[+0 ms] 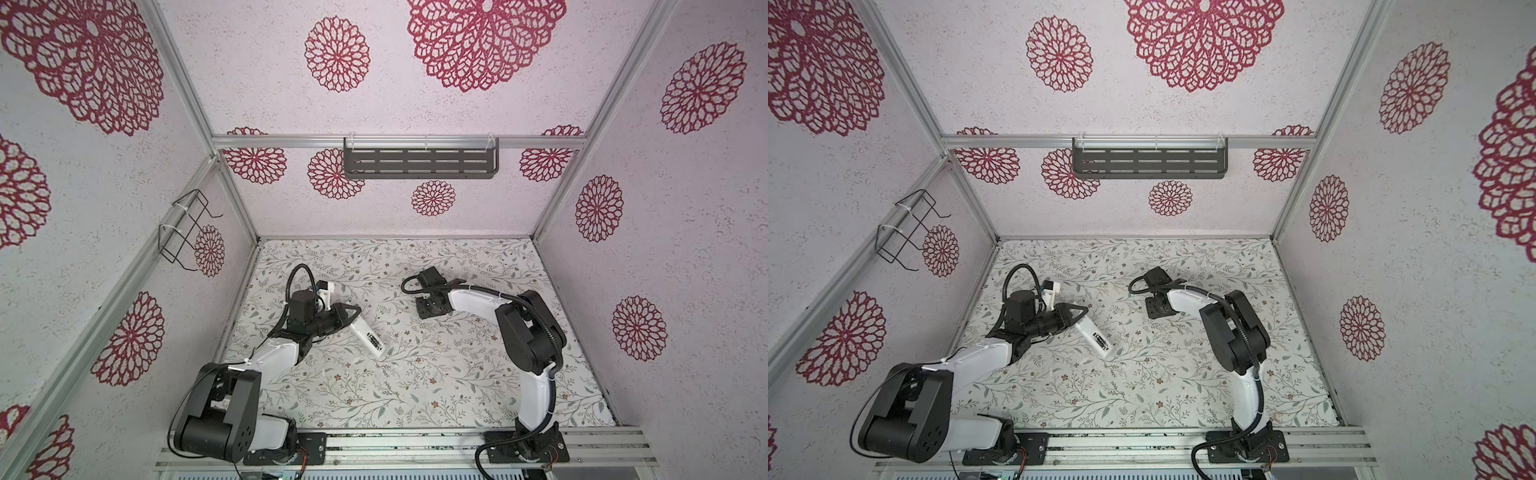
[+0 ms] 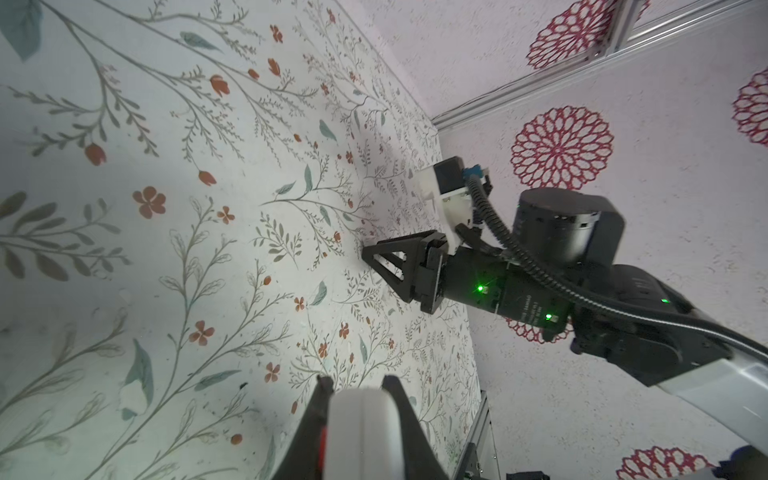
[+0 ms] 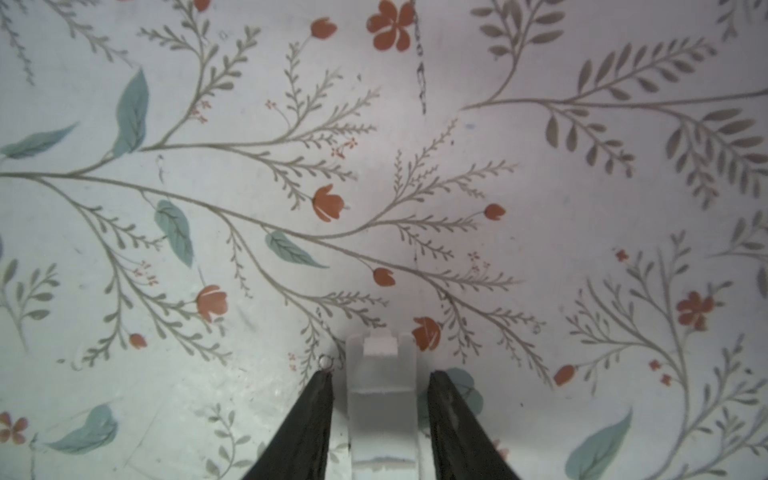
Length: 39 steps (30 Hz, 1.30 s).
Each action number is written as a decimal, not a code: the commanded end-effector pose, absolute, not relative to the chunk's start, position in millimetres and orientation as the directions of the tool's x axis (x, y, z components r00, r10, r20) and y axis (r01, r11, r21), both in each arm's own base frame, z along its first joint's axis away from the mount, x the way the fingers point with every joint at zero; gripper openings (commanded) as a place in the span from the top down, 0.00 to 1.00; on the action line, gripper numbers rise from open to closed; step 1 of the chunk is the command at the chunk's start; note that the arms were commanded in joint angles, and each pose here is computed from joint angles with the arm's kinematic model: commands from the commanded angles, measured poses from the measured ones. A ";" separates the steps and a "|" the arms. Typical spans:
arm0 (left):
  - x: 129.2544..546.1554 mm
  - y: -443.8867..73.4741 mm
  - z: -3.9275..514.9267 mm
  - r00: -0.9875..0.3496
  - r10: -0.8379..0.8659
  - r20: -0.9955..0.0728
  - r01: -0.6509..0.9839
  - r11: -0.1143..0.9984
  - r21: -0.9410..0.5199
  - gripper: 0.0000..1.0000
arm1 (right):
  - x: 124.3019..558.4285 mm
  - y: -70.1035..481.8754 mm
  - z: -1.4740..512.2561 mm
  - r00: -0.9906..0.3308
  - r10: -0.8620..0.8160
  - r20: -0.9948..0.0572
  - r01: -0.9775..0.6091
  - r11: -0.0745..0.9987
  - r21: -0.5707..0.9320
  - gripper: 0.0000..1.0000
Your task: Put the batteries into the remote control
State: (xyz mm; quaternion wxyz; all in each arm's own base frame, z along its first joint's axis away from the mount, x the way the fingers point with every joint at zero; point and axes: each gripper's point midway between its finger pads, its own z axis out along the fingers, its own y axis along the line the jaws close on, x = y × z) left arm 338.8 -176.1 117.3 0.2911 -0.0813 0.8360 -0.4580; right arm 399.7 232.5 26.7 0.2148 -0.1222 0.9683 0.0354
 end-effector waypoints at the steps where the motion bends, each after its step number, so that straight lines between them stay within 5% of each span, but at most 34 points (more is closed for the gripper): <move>1: 358.6 -186.6 123.1 -0.764 -0.428 -0.483 0.188 0.569 -0.801 1.00 | 390.7 226.3 12.5 -0.892 -0.253 -0.374 -0.272 0.962 -0.004 0.65; 10: 369.9 -214.0 88.5 -0.764 -0.440 -0.472 0.166 0.573 -0.803 0.95 | 376.0 237.9 18.5 -0.857 -0.295 -0.422 -0.352 0.934 0.062 0.76; 19: 369.8 -205.9 53.9 -0.789 -0.421 -0.448 0.088 0.644 -0.760 0.49 | 359.9 252.2 39.8 -0.802 -0.327 -0.500 -0.444 0.886 0.132 0.78; 23: 367.1 -201.8 52.0 -0.787 -0.418 -0.453 0.080 0.659 -0.748 0.04 | 355.4 256.2 49.4 -0.788 -0.317 -0.528 -0.462 0.872 0.166 0.78; 39: 352.8 -165.4 73.3 -0.767 -0.404 -0.499 0.068 0.722 -0.689 0.03 | 381.1 258.1 51.6 -0.787 -0.332 -0.520 -0.441 0.892 0.099 0.73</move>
